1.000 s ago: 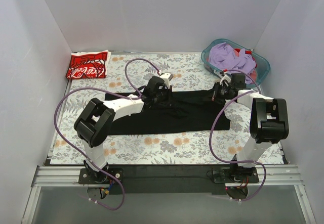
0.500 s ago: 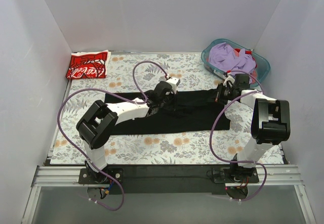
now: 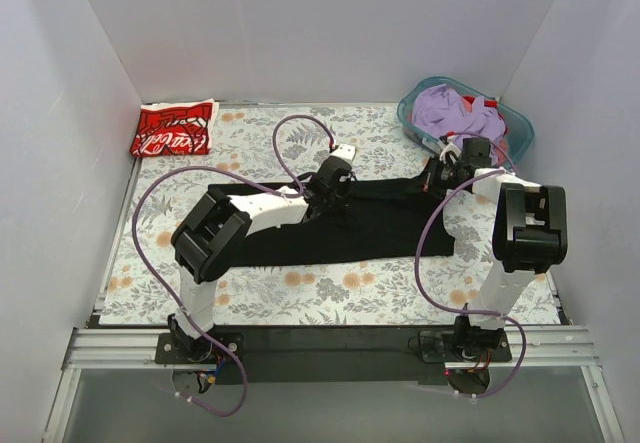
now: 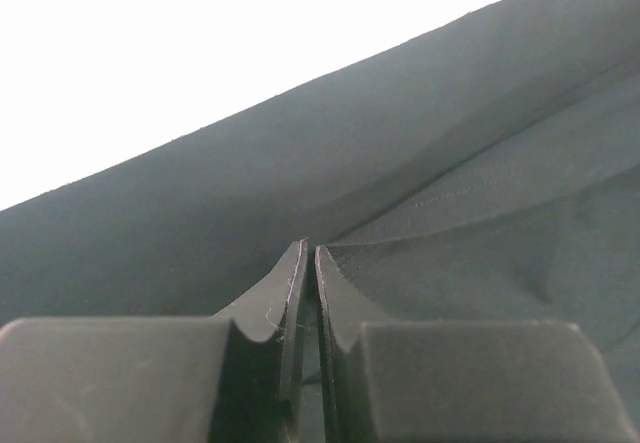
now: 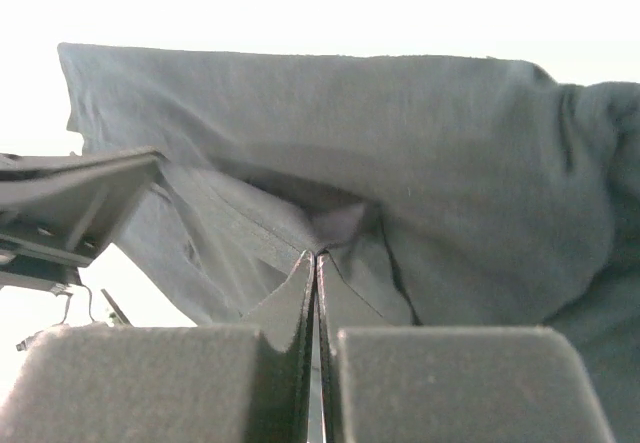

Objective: Fold and stack the t-shirts
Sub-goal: Fold the tshirt

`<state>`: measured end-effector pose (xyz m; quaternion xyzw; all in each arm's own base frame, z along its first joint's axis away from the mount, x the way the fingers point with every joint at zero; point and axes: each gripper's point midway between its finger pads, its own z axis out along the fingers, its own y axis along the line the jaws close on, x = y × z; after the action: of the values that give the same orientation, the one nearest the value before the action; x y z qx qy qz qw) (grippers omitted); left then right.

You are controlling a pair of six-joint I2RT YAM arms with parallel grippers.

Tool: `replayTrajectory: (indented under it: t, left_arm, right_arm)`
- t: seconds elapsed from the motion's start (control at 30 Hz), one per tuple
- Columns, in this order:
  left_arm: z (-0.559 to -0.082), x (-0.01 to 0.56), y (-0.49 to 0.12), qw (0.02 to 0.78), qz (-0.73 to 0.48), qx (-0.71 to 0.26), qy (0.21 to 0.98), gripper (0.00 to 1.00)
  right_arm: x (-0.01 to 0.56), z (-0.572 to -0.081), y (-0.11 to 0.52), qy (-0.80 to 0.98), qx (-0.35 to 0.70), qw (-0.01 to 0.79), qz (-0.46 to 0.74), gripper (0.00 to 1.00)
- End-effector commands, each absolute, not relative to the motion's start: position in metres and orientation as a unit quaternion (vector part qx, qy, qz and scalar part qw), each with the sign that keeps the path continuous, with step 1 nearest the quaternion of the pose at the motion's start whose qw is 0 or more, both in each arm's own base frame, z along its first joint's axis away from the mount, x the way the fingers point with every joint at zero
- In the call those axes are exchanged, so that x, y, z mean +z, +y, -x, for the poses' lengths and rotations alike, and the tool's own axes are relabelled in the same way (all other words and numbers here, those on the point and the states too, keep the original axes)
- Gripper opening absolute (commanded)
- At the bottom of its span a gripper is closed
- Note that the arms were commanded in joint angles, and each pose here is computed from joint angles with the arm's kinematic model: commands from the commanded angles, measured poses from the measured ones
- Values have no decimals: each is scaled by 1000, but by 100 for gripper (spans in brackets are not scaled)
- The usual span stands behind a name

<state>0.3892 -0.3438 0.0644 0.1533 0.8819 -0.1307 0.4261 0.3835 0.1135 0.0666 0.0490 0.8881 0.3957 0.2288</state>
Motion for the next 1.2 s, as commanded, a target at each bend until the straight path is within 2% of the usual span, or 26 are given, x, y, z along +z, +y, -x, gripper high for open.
replayTrajectory:
  t: [0.0, 0.67, 1.1, 1.17]
  left_arm:
    - [-396, 72, -333, 440, -145, -105, 880, 0]
    - [-365, 93, -335, 452, -159, -113, 870, 0]
    - [-375, 104, -336, 474, -145, -104, 862, 0]
    - [-377, 102, -339, 473, -147, -106, 862, 0]
  right_arm:
    - [77, -404, 113, 880, 400, 253, -41, 1]
    - [74, -380, 97, 905, 335, 258, -39, 1]
    - [82, -404, 102, 894, 344, 285, -35, 1]
    - [83, -408, 111, 891, 360, 277, -30, 14]
